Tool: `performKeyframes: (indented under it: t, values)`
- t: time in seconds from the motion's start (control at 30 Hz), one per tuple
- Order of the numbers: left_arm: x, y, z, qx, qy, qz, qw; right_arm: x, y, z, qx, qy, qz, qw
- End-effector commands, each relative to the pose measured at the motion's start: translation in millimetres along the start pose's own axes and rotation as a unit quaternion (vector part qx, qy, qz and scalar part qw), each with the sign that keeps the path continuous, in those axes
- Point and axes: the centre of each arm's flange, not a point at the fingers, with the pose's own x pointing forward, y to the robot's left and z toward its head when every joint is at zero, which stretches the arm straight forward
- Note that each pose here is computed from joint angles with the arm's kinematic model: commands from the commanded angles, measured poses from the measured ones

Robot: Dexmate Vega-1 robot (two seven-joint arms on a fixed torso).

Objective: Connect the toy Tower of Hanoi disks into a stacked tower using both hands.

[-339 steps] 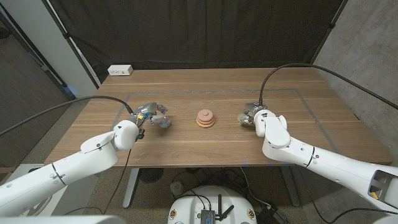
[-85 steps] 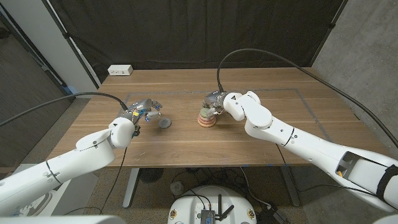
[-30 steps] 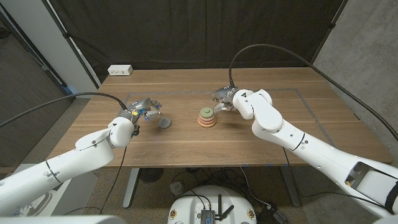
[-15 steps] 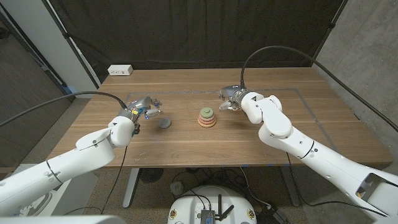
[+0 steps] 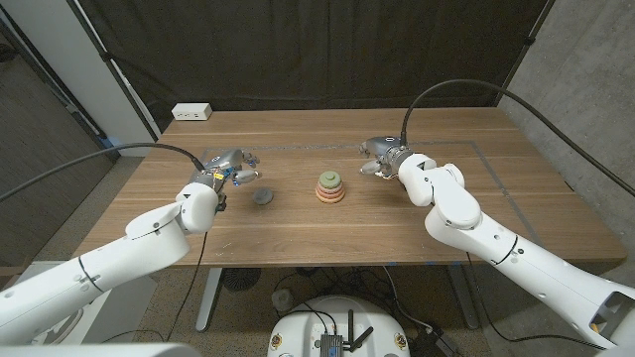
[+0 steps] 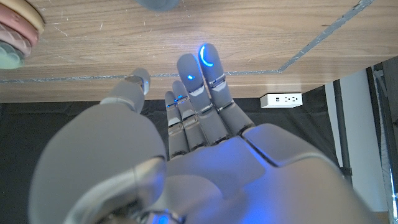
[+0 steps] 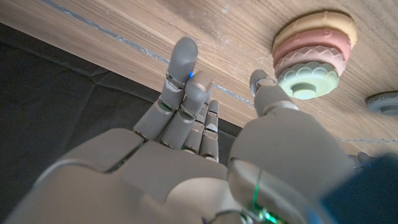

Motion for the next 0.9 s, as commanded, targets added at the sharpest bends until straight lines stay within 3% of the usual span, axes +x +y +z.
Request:
performKeyframes:
  t: [0.03, 0.2, 0.3, 0.43, 0.9]
  values:
    - [-7.2, -3.5, 5.8, -0.017, 0.008, 0.010, 1.000, -14.5, 5.6, -20.8, 0.019, 0.017, -0.036, 0.9990]
    - [-8.2, -5.0, 8.4, -0.022, 0.009, 0.013, 1.000, -19.3, 7.9, -29.2, 0.030, 0.029, -0.044, 0.9981]
    - [-11.3, -6.6, 14.0, 0.005, 0.018, 0.029, 0.999, -23.0, 10.5, -35.2, 0.039, 0.033, -0.055, 0.9971]
    - [-10.6, -7.5, 14.4, -0.014, 0.011, 0.024, 1.000, -25.4, 15.4, -43.4, 0.046, 0.045, -0.055, 0.9964]
    - [-4.9, -14.5, 20.2, -0.005, 0.002, 0.021, 1.000, -34.6, 24.9, -55.5, 0.051, 0.067, -0.072, 0.9938]
